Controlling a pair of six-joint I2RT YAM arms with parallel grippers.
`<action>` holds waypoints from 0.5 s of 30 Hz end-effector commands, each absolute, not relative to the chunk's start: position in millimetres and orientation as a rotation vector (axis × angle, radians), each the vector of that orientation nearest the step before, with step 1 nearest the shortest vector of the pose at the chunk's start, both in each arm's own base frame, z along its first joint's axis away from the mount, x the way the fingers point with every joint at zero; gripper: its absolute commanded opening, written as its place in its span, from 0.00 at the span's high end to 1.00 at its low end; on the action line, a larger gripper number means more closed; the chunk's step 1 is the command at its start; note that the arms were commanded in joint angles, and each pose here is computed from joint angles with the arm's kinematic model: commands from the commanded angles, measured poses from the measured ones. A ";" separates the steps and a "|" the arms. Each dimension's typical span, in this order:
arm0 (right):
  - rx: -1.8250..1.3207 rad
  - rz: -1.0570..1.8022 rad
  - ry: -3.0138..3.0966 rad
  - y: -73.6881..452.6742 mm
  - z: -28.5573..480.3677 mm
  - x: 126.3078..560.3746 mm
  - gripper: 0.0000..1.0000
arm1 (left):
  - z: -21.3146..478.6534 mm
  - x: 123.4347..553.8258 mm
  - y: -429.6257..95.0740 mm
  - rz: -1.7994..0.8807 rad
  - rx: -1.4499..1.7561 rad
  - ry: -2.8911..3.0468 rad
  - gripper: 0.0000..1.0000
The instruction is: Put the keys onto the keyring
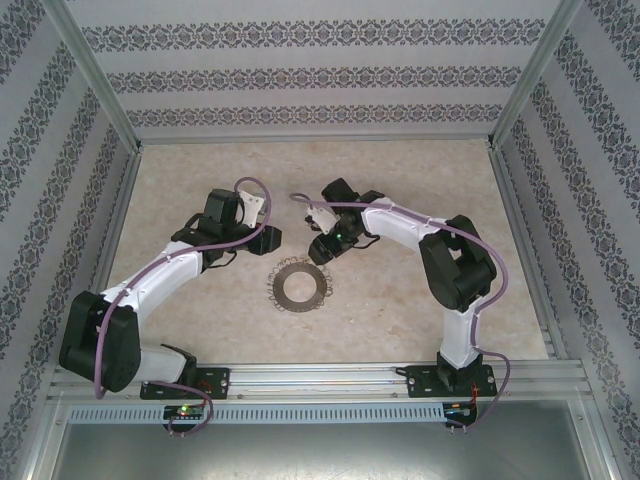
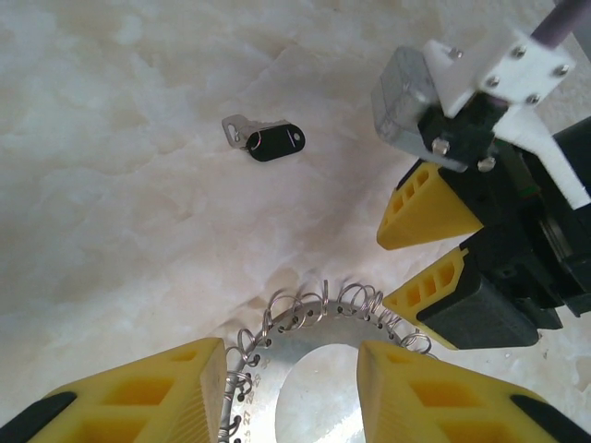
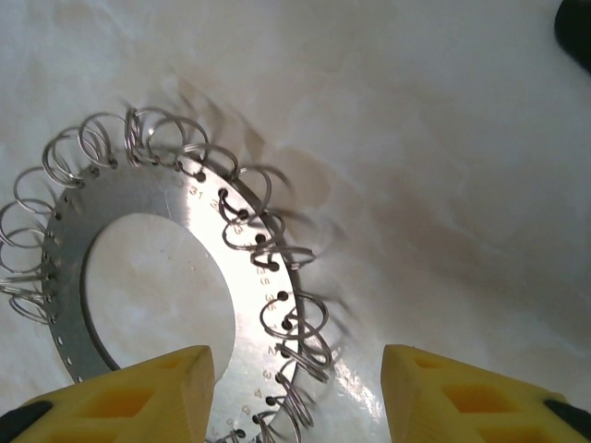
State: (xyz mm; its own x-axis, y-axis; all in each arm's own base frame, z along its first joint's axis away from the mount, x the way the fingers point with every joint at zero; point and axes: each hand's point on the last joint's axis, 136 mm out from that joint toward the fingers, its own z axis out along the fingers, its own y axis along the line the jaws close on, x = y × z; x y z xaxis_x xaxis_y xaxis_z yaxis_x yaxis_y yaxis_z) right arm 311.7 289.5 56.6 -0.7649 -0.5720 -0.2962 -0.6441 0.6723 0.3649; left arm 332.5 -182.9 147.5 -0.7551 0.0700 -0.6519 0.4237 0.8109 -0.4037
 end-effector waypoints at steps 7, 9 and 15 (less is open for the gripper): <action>-1.389 0.447 2.491 283.3 70.7 300.1 0.51 | 157.0 331.9 -180.4 -0.768 0.333 2.313 0.58; -1.452 0.436 2.396 279.8 71.7 305.0 0.51 | 157.8 332.0 -180.9 -0.776 0.336 2.307 0.58; -1.550 0.605 2.147 279.8 91.9 319.3 0.49 | 170.3 329.0 -180.2 -0.770 0.357 2.268 0.58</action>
State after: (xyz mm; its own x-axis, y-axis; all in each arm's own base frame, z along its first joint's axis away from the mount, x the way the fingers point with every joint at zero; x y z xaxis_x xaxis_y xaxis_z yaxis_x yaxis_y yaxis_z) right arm 313.7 276.2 75.1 -0.4397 -0.7739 -0.4557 -0.8951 0.4194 0.1514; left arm 329.9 -181.2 155.0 -0.7496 0.0488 -0.6601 0.4257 0.7992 -0.4244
